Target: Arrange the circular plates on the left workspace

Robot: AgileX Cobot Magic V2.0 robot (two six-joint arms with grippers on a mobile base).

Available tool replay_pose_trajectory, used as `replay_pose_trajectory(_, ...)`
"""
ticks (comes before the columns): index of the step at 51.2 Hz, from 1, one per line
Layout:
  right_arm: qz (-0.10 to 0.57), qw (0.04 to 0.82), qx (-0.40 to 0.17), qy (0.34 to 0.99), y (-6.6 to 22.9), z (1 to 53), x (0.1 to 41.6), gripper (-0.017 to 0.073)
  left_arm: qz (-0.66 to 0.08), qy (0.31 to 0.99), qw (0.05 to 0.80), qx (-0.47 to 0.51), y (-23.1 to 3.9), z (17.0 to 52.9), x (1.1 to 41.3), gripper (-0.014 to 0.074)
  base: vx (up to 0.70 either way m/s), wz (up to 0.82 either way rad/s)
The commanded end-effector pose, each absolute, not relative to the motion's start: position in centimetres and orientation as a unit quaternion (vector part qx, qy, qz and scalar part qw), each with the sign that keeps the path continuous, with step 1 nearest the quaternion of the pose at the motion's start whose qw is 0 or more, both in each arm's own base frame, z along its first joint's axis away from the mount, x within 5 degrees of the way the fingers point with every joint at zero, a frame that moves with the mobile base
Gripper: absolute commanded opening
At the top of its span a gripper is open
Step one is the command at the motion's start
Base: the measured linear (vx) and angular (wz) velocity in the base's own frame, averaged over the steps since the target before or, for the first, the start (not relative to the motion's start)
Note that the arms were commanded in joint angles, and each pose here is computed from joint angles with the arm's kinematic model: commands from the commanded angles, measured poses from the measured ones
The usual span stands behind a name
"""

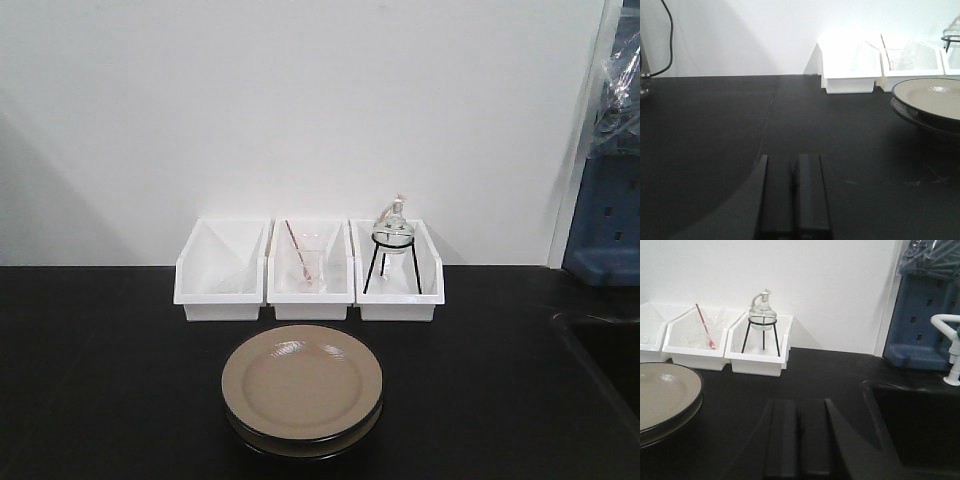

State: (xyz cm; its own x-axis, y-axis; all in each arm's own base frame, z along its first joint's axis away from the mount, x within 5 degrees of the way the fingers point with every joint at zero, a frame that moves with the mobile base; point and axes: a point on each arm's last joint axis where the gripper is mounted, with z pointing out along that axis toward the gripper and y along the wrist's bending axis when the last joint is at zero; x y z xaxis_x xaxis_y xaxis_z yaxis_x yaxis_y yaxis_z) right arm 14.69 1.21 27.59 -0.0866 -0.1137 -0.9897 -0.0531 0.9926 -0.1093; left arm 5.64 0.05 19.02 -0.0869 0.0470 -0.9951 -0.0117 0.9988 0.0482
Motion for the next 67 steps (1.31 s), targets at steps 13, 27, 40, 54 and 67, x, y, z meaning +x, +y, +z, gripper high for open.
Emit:
replay_pose_trajectory(13, -0.039, 0.710, -0.044, 0.702, 0.9, 29.3, 14.9, -0.0005, 0.020, 0.708, 0.706, 0.007, 0.1, 19.2, 5.6, 0.0000, 0.00, 0.00)
replay_pose_trajectory(27, -0.040, 0.710, -0.045, 0.702, 0.9, 29.3, 14.9, -0.0005, 0.020, 0.708, 0.706, 0.007, 0.1, 19.2, 5.6, 0.0000, 0.00, 0.00)
replay_pose_trajectory(40, 0.025, 0.689, -0.054, 0.723, 1.5, 27.2, 12.6, -0.0005, 0.020, 0.708, 0.706, 0.007, 0.1, 19.2, 5.6, 0.0000, 0.00, 0.00)
replay_pose_trajectory(54, 0.054, 0.710, -0.054, 0.700, 1.1, 20.5, 7.2, -0.0005, 0.020, 0.708, 0.706, 0.007, 0.1, 19.2, 5.6, 0.0000, 0.00, 0.00)
replay_pose_trajectory(67, 0.030, 0.712, -0.066, 0.698, 0.8, 19.4, 5.7, -0.0005, 0.020, 0.708, 0.706, 0.007, 0.1, 19.2, 5.6, 0.0000, 0.00, 0.00)
